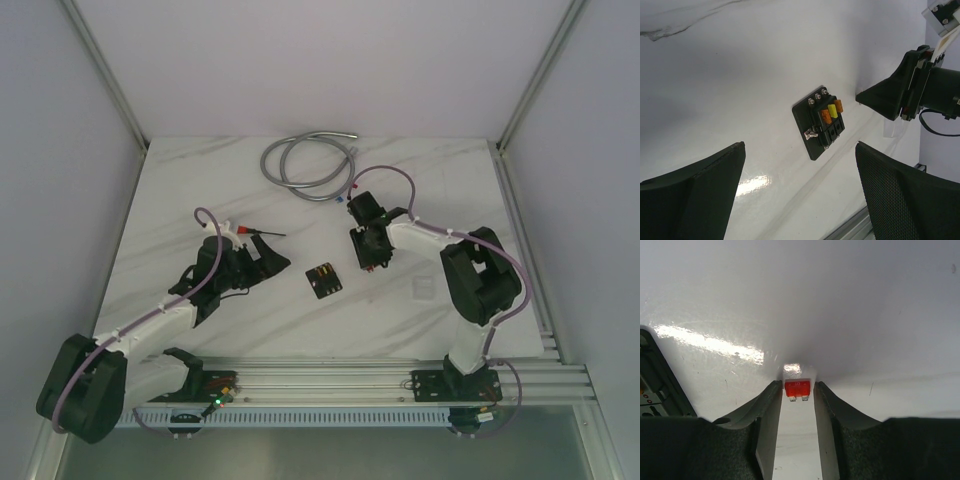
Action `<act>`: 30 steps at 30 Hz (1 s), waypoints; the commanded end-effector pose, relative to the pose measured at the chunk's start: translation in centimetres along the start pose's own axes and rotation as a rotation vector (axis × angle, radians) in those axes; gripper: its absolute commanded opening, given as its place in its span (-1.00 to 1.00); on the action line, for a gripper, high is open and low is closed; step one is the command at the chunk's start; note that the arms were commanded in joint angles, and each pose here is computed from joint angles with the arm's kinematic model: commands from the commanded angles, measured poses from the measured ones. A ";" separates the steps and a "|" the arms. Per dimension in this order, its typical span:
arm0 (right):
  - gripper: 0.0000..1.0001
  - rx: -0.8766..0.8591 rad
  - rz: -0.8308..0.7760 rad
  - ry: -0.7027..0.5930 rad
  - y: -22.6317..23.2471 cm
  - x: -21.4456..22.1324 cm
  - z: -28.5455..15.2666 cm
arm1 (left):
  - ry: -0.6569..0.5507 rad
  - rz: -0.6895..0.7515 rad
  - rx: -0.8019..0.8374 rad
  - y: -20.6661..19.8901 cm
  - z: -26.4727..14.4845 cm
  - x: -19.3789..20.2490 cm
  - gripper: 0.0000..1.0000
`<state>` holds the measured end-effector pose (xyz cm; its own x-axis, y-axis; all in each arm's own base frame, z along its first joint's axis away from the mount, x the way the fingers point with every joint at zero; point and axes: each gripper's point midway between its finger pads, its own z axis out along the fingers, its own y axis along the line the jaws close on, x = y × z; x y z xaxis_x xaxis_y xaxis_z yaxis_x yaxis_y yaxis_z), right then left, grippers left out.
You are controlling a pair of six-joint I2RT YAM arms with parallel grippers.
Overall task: Snap on the fuse box
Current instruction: Pick up the fuse from the center of the board.
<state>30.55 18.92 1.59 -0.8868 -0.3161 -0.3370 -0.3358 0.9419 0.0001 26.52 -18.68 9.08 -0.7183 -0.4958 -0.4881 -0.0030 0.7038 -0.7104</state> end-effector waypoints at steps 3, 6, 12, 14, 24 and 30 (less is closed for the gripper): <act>-0.27 0.005 -0.016 0.101 -0.3 2.1 1.4 | 0.017 0.006 0.005 0.0 0.1 0.2 1.00; -0.33 0.014 -0.014 0.111 -0.5 2.2 1.3 | 0.019 0.009 0.008 -0.1 0.2 0.2 1.00; -0.46 0.011 -0.001 0.079 -0.3 1.4 0.4 | 0.031 0.015 0.019 -0.4 0.2 0.3 1.00; -0.49 -0.003 0.010 0.053 0.1 0.8 -0.1 | 0.035 0.025 0.037 -0.8 0.2 0.3 1.00; -0.56 -0.109 0.119 -0.207 3.1 -4.7 -5.5 | -0.033 0.076 0.233 -5.6 0.0 -0.1 0.89; -0.57 -0.234 0.208 -0.370 6.0 -7.6 -9.9 | -0.110 0.152 0.293 -8.8 0.3 -0.3 0.73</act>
<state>31.64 23.34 9.68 -0.8233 -0.1488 -0.5478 -0.2845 0.9432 0.1714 25.98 -23.52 12.68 -0.6991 -0.4421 -0.5620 0.2139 0.6206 -0.7544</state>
